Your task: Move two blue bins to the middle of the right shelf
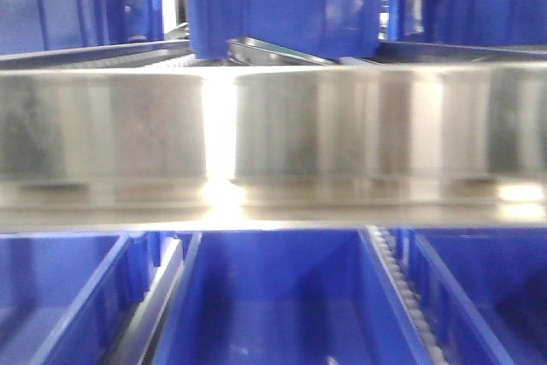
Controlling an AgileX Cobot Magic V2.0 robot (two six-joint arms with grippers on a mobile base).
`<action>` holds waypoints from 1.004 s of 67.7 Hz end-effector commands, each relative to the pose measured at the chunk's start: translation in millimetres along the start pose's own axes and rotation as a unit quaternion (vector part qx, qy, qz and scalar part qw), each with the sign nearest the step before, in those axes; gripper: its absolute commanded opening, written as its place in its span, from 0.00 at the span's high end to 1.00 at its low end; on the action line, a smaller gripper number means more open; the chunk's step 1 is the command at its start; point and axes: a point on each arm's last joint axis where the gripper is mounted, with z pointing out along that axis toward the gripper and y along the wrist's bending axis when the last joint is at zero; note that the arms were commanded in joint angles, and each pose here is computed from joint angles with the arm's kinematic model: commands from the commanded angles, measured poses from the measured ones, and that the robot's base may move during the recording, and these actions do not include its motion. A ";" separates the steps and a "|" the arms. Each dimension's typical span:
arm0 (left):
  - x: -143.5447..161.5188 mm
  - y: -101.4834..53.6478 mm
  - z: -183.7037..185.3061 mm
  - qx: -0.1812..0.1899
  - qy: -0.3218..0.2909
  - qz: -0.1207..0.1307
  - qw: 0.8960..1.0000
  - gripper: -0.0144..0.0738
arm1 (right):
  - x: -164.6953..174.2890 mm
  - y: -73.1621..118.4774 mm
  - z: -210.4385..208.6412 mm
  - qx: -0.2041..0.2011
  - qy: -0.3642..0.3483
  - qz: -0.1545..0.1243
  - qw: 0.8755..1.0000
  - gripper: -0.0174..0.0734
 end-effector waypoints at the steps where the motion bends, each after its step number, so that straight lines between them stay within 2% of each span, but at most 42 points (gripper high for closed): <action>1: -4.8 0.2 -15.5 0.003 -0.031 0.006 0.999 0.96 | -4.2 -5.0 -6.9 0.022 -0.025 -0.015 0.999 0.98; 68: -4.9 0.2 -15.5 0.003 -0.032 0.006 0.999 0.96 | -4.2 -5.0 -6.9 0.022 -0.025 -0.015 0.999 0.98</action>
